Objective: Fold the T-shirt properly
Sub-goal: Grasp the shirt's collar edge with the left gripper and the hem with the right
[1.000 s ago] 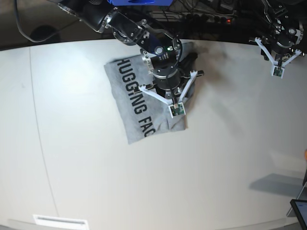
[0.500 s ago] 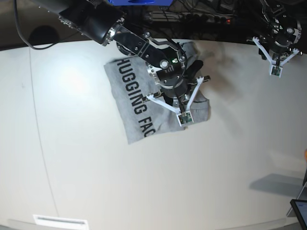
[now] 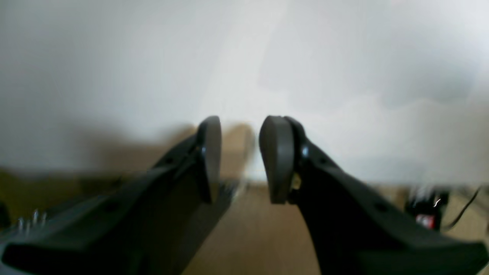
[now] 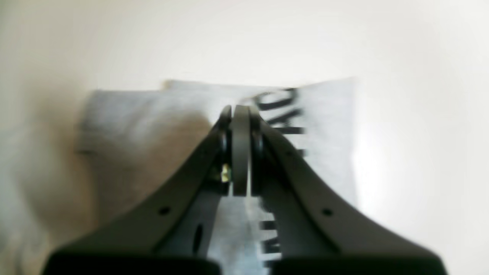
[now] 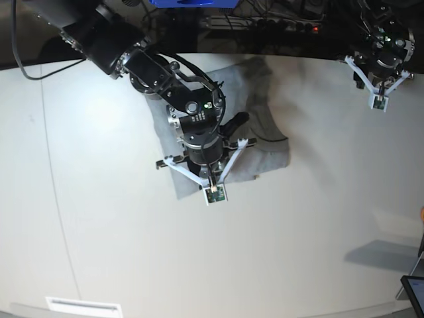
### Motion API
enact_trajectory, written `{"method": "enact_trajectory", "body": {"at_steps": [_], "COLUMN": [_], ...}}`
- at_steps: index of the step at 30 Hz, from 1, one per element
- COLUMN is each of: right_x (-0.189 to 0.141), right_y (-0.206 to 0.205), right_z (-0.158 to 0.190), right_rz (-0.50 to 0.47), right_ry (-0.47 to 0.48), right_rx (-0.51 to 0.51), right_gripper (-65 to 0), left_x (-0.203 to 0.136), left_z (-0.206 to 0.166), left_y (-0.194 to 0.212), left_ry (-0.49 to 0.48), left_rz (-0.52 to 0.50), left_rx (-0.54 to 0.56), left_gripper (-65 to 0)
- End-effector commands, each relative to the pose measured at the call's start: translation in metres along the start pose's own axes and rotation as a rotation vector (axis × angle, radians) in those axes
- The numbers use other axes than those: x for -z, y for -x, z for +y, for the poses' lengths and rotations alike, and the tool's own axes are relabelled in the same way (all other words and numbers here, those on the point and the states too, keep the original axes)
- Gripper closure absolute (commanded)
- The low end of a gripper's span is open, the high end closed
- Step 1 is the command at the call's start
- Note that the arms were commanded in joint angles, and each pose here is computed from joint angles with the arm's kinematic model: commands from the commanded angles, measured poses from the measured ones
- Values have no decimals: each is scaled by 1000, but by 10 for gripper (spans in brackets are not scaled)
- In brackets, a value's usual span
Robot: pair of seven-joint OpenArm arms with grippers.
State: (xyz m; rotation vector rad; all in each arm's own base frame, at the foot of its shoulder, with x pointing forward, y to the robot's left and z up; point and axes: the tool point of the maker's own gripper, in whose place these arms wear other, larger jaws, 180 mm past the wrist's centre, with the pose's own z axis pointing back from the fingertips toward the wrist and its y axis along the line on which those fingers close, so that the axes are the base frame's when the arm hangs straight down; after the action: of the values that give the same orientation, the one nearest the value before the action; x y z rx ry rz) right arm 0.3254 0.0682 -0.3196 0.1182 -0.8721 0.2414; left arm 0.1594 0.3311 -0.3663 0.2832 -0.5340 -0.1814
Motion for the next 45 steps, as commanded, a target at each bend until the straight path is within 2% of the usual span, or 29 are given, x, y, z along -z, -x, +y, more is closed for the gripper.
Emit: {"method": "enact_trajectory", "body": {"at_steps": [1, 8, 10, 13, 16, 18, 20, 22, 25, 32, 38, 45], "right_x": [-3, 10, 10, 18, 27, 30, 33, 37, 42, 56, 64, 62], "right_y": [-26, -18, -22, -19, -12, -14, -13, -8, 0, 16, 30, 16], "right_z": [3, -5, -5, -16, -32, -41, -51, -59, -66, -93, -112, -124], "right_rz": [-78, -44, -69, -58, -27, -41, -39, -26, -4, 8, 22, -5], "right_ry": [-6, 29, 29, 62, 107, 126, 150, 170, 190, 261, 307, 325], "right_rx": [2, -23, -23, -14, 6, 20, 29, 21, 14, -16, -57, -67], "right_gripper": [-3, -3, -3, -3, -3, -3, -3, -3, -3, -3, -3, -3], "left_x": [-7, 6, 7, 14, 32, 43, 50, 55, 64, 69, 75, 74], "left_z": [4, -48, -63, -84, -104, -113, -127, -134, -141, -139, -129, -119], "left_y": [-25, -101, -120, -135, -137, -134, -134, -132, -120, -116, -105, -106], "left_ry": [-11, 112, 146, 205, 272, 307, 351, 376, 402, 405, 345, 318], "left_rz": [-83, -246, -287, -308, -281, -254, -274, -289, -255, -261, -210, -209], "left_rx": [15, 98, 122, 145, 148, 142, 119, 94, 70, 51, 126, 137], "left_gripper": [-202, -202, -202, -202, -202, -202, -202, -202, -202, -202, -202, -202]}}
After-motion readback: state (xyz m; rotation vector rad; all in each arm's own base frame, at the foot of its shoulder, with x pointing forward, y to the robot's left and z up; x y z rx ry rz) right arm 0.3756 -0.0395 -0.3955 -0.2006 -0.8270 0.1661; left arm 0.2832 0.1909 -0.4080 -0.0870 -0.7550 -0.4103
